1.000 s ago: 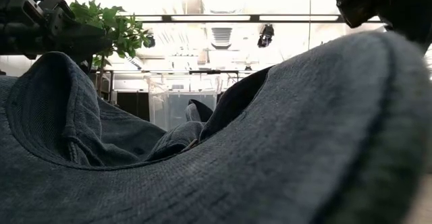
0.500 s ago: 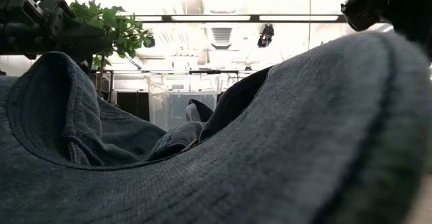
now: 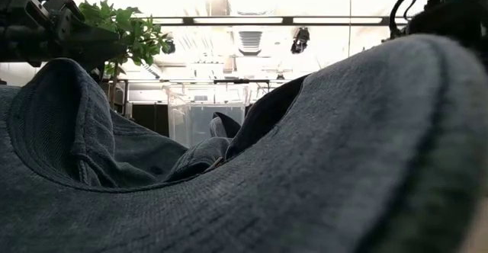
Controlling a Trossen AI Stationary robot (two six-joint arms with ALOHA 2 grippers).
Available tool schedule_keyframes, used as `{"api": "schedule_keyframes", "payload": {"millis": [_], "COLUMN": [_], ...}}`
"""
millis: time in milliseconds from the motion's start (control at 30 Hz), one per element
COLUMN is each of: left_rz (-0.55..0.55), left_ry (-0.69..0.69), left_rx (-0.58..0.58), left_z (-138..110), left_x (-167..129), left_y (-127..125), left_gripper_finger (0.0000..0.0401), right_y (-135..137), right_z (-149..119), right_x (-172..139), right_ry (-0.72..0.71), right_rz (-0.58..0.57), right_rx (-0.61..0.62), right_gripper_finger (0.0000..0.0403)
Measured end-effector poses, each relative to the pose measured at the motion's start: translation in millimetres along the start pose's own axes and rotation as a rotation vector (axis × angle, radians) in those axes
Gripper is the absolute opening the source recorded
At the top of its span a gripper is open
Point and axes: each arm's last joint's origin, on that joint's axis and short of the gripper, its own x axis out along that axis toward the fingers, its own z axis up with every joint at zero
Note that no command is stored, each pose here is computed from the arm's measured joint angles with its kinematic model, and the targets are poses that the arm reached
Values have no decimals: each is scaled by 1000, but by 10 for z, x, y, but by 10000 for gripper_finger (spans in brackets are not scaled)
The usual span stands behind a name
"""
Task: Pick & Place hat
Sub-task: Put the right green cap into the left transparent bin
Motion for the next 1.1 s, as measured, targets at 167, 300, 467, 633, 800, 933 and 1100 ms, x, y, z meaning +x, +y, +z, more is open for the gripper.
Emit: {"api": "schedule_keyframes", "payload": {"millis": [167, 300, 467, 633, 800, 933, 1100], "left_rz": [0, 0, -1, -4, -4, -4, -5], "left_ry": [-1, 0, -3, -13, -13, -14, -16], "left_rx": [0, 0, 0, 0, 0, 0, 0], "left_z": [1, 0, 8, 42, 45, 47, 53], "left_x": [0, 0, -1, -7, -7, -8, -9], "left_y": [0, 0, -2, -14, -15, -16, -17], "left_gripper_finger": [119, 119, 119, 119, 119, 119, 119], "right_y": [48, 48, -5, -28, -31, -31, -32], "right_z": [17, 23, 15, 16, 22, 26, 28], "right_x": [156, 284, 352, 373, 372, 364, 336], "right_ry": [-5, -16, -17, -30, -47, -59, -80], "right_rz": [20, 74, 87, 74, 71, 76, 89], "right_rx": [-1, 8, 41, 80, 123, 145, 173], "right_gripper_finger": [264, 257, 239, 196, 131, 70, 18]}}
